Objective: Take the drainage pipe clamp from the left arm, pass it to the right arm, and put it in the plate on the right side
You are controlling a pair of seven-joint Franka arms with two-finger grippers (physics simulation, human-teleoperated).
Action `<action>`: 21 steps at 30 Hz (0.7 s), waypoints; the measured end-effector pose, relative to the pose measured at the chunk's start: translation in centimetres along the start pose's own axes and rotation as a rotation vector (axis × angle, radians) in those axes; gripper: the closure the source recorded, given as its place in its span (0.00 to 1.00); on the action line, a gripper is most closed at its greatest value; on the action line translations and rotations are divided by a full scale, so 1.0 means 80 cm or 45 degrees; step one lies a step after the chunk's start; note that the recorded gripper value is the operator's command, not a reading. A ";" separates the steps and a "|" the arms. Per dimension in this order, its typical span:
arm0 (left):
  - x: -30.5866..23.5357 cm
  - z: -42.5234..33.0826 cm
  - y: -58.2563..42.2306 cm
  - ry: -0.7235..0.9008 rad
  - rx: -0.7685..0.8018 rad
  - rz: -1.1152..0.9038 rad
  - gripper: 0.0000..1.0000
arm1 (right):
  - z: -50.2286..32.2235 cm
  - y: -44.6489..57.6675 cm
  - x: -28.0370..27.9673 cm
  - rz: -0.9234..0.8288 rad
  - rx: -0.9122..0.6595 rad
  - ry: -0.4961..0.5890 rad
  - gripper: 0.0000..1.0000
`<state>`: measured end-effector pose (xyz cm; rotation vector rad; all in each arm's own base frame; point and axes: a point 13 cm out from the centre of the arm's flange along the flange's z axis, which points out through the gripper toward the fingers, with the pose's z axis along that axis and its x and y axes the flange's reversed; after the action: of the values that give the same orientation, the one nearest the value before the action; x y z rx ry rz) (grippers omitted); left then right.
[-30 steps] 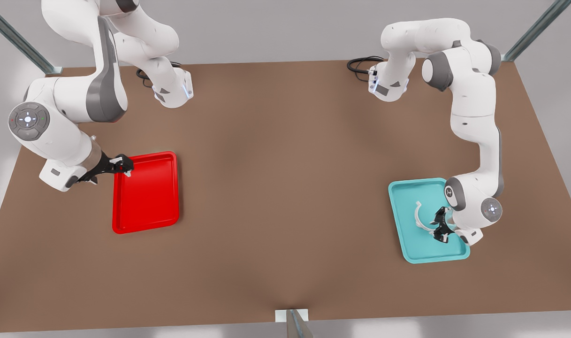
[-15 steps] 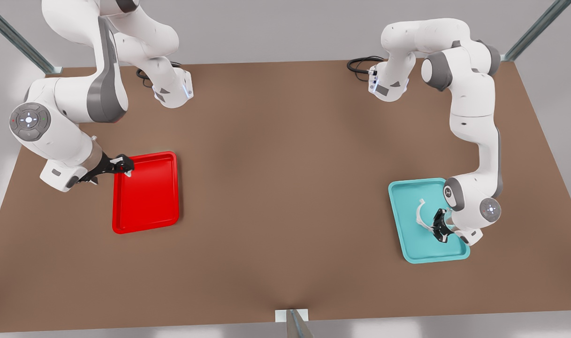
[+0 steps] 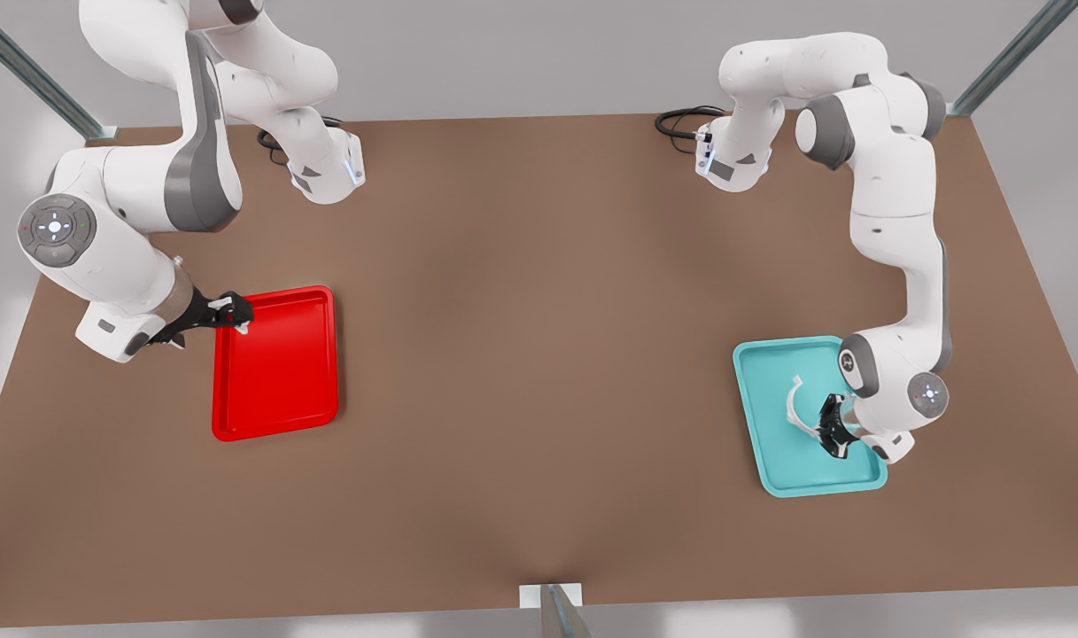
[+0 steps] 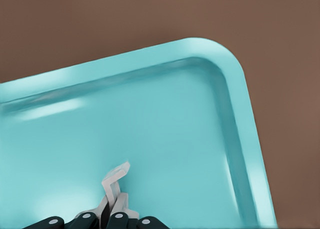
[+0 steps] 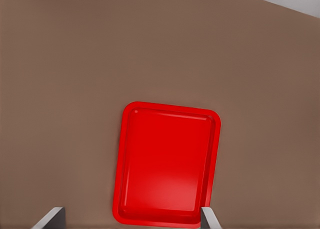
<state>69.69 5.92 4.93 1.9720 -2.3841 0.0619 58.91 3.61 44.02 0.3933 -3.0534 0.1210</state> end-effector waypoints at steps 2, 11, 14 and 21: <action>0.016 -0.029 -0.011 -0.006 0.021 0.025 0.79 | 0.001 0.000 -0.001 0.000 0.000 0.002 0.00; 0.273 -0.152 -0.033 0.002 -0.005 0.332 0.79 | 0.003 0.001 -0.001 -0.001 0.000 0.005 0.00; 0.387 -0.145 -0.038 0.039 -0.028 0.388 0.79 | 0.004 0.001 -0.001 -0.003 0.000 0.006 0.00; 0.652 -0.153 -0.029 0.047 0.010 0.460 0.79 | 0.033 0.047 -0.038 -0.064 -0.027 0.036 0.00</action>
<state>62.34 -44.89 20.37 1.5037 -2.6849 0.1190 60.79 7.78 40.91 0.4625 -3.0120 0.0907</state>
